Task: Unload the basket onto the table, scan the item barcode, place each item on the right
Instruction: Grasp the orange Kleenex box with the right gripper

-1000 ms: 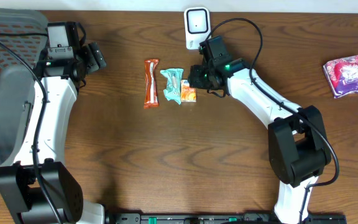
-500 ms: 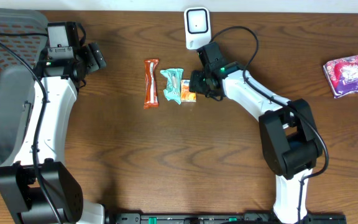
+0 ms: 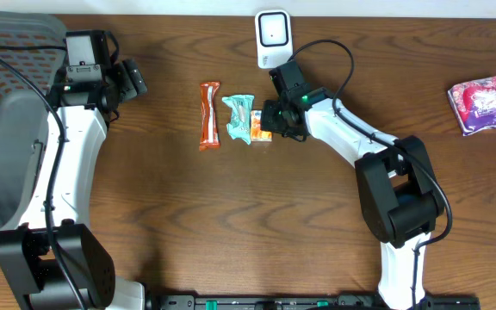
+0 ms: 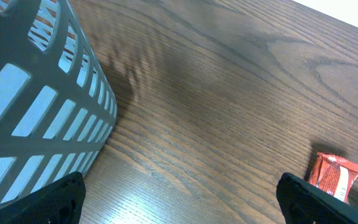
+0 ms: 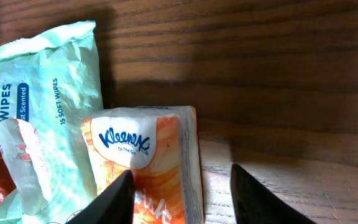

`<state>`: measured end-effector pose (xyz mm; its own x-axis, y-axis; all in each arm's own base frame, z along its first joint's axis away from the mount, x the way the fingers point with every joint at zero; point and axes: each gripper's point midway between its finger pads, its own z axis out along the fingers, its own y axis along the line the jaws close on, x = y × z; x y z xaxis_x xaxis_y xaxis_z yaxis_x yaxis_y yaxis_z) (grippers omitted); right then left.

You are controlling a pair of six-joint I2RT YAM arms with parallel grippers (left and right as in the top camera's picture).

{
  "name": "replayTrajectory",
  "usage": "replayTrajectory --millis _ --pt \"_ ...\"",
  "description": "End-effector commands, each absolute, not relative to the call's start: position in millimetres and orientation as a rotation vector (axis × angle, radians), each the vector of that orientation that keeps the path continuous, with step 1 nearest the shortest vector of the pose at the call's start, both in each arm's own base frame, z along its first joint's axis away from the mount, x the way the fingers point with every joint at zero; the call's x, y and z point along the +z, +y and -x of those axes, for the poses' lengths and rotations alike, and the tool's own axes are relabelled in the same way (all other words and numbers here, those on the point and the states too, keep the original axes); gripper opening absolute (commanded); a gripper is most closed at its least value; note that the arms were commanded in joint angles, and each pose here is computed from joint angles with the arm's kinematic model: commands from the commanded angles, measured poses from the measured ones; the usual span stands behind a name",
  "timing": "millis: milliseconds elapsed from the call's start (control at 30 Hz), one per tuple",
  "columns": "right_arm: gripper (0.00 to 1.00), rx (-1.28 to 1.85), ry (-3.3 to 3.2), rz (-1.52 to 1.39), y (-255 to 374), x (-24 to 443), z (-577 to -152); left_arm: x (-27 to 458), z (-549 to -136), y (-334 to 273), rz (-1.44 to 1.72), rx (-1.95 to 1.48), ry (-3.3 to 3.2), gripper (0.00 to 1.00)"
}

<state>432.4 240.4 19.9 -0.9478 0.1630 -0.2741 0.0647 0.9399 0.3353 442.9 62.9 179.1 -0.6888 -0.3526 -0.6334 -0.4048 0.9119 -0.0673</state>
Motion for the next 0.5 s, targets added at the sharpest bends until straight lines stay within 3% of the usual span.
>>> replayTrajectory --millis 0,267,467 --pt "0.41 0.404 2.804 -0.178 237 10 -428 179 -443 66 0.557 0.111 2.391 0.98" --pt "0.31 0.216 2.788 -0.182 224 -6 -429 179 -443 66 0.557 0.111 2.391 0.98" --pt "0.31 0.073 2.791 -0.191 209 -19 -426 179 -443 66 0.557 0.111 2.391 0.98"
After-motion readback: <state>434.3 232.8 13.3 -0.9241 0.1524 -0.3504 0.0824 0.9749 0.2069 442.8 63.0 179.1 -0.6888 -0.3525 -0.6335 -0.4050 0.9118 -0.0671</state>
